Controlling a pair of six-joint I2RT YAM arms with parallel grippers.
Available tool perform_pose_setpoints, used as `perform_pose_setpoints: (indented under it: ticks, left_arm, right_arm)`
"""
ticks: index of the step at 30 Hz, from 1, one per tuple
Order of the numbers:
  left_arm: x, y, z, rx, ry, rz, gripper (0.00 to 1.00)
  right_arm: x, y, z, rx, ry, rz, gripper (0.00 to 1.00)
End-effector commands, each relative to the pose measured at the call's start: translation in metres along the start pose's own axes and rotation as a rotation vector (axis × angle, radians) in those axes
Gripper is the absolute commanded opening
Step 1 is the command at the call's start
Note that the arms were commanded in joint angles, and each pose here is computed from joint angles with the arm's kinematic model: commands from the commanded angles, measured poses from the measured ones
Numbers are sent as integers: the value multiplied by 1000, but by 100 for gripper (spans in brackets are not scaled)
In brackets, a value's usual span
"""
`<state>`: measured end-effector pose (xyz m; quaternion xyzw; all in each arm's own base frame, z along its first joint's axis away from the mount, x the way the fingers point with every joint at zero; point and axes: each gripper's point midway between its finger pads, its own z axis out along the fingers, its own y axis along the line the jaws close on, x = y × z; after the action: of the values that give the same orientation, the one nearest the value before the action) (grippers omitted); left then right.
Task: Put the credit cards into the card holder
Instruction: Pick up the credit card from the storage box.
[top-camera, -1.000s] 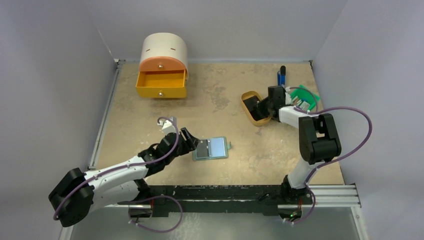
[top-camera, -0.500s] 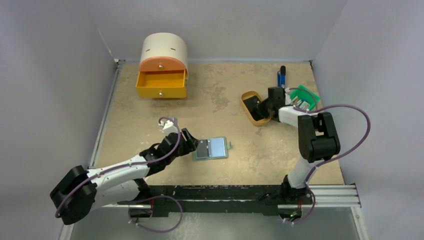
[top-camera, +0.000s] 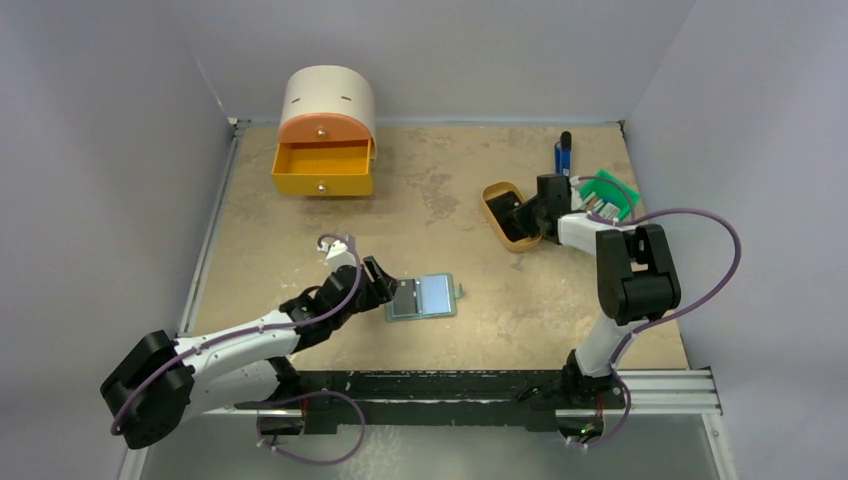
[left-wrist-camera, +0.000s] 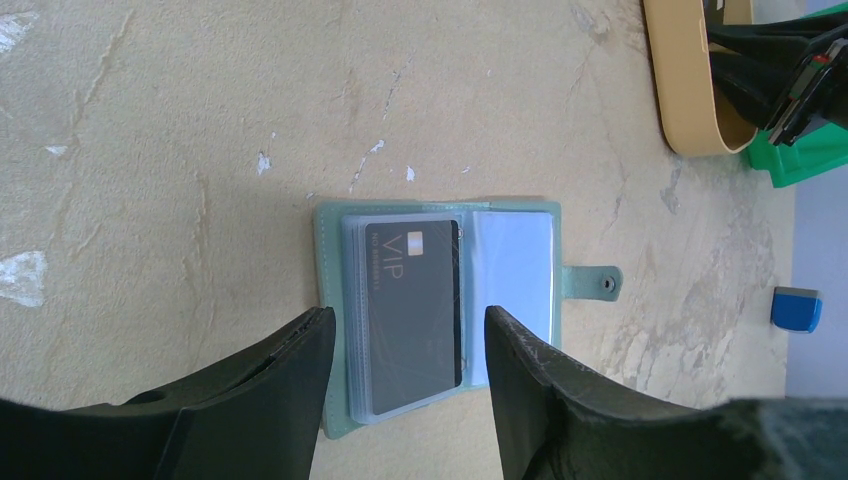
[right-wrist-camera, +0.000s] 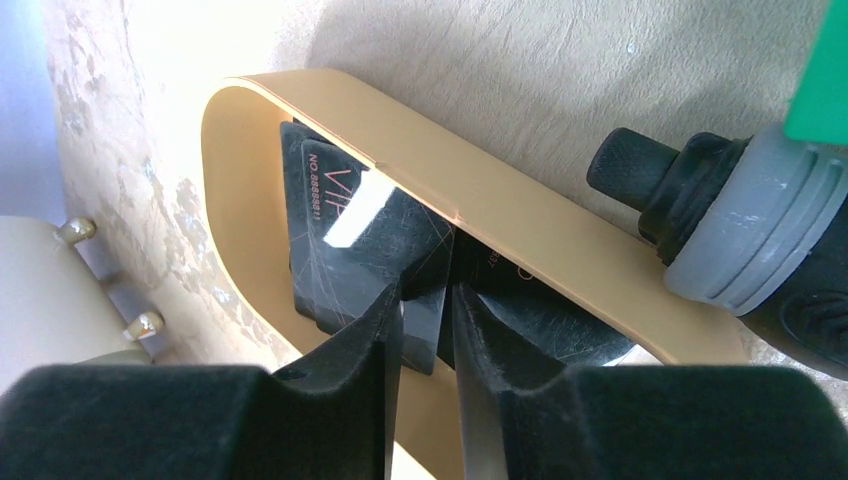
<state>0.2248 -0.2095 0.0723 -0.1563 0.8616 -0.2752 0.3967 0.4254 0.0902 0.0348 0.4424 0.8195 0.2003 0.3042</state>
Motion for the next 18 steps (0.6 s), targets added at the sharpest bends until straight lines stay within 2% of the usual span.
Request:
perform_pose_setpoints:
  ticks: [1, 13, 15, 18]
  left_arm:
    - [-8, -15, -1, 51, -26, -29, 55]
    - [-5, -14, 0, 54, -20, -35, 55]
    - [-5, -15, 0, 56, -18, -35, 55]
    - [-5, -15, 0, 57, -20, -37, 55]
  right_arm:
    - [-2, -3, -2, -3, -10, -12, 25]
    - [-2, -6, -10, -20, -21, -11, 19]
    - [-4, -1, -11, -35, -22, -14, 21]
    - [-7, 3, -12, -37, -29, -22, 31]
